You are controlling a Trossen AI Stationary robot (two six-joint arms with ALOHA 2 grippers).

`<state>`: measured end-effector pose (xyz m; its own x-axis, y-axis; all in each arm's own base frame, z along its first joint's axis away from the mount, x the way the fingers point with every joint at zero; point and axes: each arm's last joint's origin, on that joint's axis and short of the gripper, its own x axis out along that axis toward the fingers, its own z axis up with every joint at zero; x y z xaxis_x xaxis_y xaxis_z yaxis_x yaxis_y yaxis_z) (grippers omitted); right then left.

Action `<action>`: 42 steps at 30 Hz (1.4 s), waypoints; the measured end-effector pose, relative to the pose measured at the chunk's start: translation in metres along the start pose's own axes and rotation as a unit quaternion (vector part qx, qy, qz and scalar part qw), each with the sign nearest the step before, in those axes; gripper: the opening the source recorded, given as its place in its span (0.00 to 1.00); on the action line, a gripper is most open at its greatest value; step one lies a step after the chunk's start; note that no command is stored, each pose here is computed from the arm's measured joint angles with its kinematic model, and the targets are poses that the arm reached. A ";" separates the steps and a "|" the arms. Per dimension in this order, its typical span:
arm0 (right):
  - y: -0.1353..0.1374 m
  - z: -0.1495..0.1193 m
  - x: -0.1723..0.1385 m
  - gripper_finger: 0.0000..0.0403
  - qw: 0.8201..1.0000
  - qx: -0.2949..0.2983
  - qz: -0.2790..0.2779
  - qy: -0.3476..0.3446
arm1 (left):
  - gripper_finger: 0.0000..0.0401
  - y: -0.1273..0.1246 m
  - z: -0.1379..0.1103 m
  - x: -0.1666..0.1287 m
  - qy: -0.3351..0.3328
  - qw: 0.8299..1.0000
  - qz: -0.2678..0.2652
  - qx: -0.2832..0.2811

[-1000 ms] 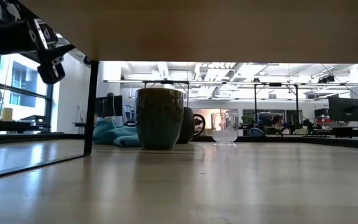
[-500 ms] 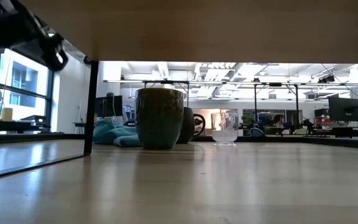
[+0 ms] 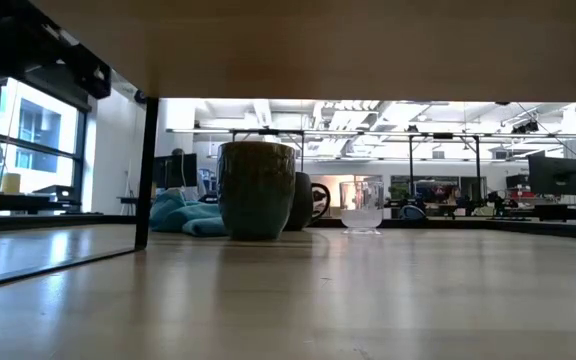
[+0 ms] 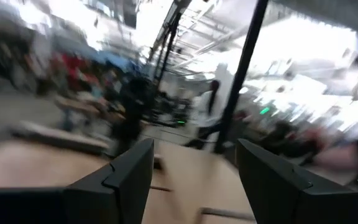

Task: Stack small to large cups/mugs on shelf
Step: Put the transparent mug on the shelf

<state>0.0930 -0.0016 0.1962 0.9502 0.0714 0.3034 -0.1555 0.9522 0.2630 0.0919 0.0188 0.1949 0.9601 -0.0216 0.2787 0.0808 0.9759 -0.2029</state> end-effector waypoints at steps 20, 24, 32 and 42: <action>0.005 0.025 0.003 0.28 0.997 -0.069 -0.044 0.004 | 0.54 0.001 0.015 -0.001 -0.069 0.993 0.073 0.064; 0.014 0.053 0.010 0.28 0.993 -0.093 -0.058 0.047 | 0.54 -0.006 0.037 0.001 -0.074 0.992 0.074 0.064; 0.024 0.100 0.036 0.28 0.984 -0.073 -0.106 0.124 | 0.54 -0.014 0.086 0.023 0.007 0.995 0.087 0.053; 0.028 0.126 0.062 0.28 0.968 0.021 -0.158 0.192 | 0.54 -0.019 0.143 0.061 0.024 0.994 0.097 0.047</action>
<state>0.1133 -0.0081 0.3376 0.9811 -0.1096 -0.1592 0.1571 0.9321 0.3264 0.1108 0.0297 0.3500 0.9669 0.1614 0.1975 -0.1308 0.9786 -0.1591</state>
